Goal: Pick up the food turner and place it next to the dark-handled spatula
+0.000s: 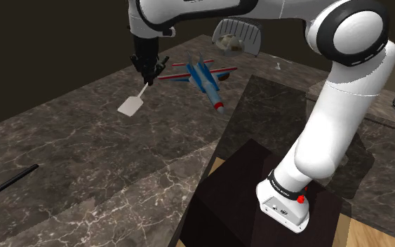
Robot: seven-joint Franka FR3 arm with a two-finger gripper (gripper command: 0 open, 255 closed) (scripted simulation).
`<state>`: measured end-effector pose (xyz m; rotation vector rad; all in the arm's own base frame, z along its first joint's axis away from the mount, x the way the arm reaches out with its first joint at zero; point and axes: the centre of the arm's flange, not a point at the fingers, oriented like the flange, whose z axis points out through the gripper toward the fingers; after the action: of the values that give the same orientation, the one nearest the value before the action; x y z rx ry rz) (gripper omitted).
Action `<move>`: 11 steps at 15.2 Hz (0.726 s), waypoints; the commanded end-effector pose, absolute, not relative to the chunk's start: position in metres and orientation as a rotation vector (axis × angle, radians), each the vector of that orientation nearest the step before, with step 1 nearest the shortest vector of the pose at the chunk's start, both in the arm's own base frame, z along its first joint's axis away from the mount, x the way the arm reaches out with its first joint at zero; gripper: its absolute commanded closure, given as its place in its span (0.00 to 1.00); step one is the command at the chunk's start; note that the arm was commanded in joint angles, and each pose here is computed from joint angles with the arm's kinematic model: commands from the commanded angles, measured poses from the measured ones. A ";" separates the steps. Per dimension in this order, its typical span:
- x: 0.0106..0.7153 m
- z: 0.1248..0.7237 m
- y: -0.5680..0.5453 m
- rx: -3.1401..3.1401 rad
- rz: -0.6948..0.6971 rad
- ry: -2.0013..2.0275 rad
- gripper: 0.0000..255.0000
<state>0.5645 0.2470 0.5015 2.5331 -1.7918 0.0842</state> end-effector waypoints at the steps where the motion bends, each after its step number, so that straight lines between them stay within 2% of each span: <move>1: 0.546 0.499 0.271 2.532 0.085 -1.793 1.00; 11: 0.463 0.500 0.373 2.532 0.085 -1.793 1.00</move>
<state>0.4711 0.3637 0.4983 2.5337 -1.7903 0.0847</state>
